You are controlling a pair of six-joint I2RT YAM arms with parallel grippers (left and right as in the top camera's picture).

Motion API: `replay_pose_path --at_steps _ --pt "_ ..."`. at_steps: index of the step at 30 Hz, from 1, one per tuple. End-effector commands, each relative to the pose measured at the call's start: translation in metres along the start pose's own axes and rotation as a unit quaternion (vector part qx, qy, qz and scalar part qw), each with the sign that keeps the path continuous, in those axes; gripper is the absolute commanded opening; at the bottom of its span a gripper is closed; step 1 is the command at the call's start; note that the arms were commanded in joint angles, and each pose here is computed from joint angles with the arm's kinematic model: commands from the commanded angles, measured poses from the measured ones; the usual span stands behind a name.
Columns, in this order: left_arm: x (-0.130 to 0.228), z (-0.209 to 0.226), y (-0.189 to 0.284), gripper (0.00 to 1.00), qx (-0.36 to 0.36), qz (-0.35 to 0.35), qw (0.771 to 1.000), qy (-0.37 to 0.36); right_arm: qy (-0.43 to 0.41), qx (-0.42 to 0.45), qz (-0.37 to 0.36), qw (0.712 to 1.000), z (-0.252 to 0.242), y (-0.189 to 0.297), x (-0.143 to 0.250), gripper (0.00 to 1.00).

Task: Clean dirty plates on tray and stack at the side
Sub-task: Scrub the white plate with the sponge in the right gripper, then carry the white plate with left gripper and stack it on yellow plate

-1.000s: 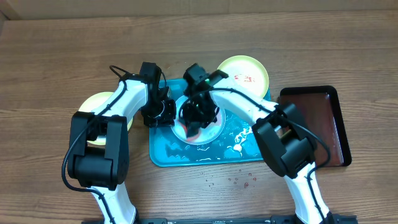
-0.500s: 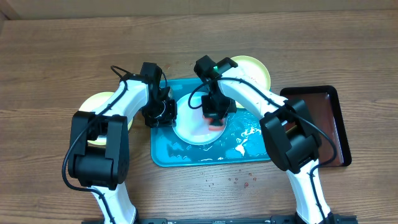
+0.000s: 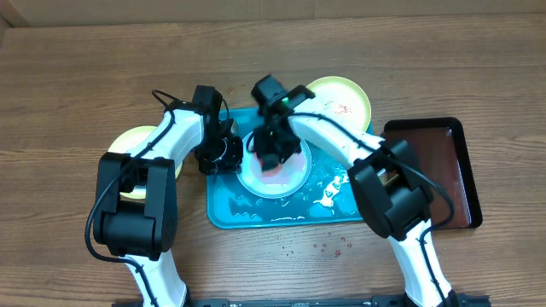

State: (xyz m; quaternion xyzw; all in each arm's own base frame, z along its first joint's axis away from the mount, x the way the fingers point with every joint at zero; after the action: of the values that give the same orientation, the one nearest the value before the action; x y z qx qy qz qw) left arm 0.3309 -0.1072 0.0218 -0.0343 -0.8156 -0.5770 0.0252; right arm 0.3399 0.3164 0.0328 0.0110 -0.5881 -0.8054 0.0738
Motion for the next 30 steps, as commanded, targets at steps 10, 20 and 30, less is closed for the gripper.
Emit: replay_pose_path --at_steps 10,20,30 --pt "0.0 0.039 0.027 0.04 -0.144 -0.024 0.989 -0.007 -0.068 0.164 -0.069 0.982 -0.076 0.104 -0.021 0.04" --pt "-0.003 0.03 0.123 0.04 -0.22 -0.169 0.96 -0.029 -0.11 0.086 -0.255 0.957 -0.084 0.271 -0.049 0.04" --pt "0.02 -0.02 0.203 0.04 -0.452 -0.302 0.83 -0.128 -0.193 0.088 -0.304 0.929 -0.156 0.323 -0.052 0.04"
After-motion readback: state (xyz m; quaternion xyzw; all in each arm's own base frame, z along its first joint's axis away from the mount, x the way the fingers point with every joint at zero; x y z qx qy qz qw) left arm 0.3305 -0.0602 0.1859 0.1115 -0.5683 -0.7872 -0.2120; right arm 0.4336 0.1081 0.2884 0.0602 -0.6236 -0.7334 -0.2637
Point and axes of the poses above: each gripper's point midway between its finger pads, its own y axis back along the fingers, its own z axis along the line the jaws close on, x = y × z, the point moved 2 cm from there along y, back along the fingers, and after that the axes turned 5 degrees about -y, right-handed, at the moved point
